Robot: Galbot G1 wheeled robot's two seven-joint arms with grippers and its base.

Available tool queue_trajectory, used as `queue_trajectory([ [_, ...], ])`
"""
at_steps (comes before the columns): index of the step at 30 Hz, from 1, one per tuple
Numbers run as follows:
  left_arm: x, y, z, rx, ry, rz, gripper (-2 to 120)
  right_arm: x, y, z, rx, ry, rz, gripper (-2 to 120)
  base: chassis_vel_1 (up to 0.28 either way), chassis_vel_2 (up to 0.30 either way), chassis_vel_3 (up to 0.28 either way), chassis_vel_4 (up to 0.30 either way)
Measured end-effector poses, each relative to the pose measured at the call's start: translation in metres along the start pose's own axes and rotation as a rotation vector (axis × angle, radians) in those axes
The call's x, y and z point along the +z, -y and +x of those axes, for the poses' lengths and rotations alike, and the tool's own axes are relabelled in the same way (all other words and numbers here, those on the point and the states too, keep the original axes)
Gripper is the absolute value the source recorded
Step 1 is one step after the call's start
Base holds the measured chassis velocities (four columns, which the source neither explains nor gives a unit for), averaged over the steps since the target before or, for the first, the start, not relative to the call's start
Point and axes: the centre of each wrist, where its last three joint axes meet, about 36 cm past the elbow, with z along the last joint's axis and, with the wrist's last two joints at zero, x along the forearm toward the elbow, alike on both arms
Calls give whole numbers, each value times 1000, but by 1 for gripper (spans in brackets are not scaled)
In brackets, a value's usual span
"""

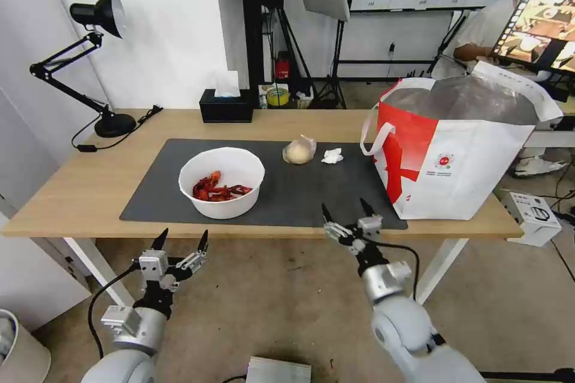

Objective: Pick up the trash from the table and place it into the takeout bag.

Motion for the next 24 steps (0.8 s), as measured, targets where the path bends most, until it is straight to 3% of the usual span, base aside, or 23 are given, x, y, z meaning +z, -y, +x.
queue_trajectory([
  [9,-3,3,0,-10,19,5,100,-6,1,-68,20,-2,33,100,0,0,0,0],
  [16,-8,-1,0,-23,46,4,100,-29,16,-150,79,-54,71,100,0,0,0,0],
  [24,-12,1,-1,-37,70,18,100,-35,11,-193,150,-116,131,100,0,0,0,0],
])
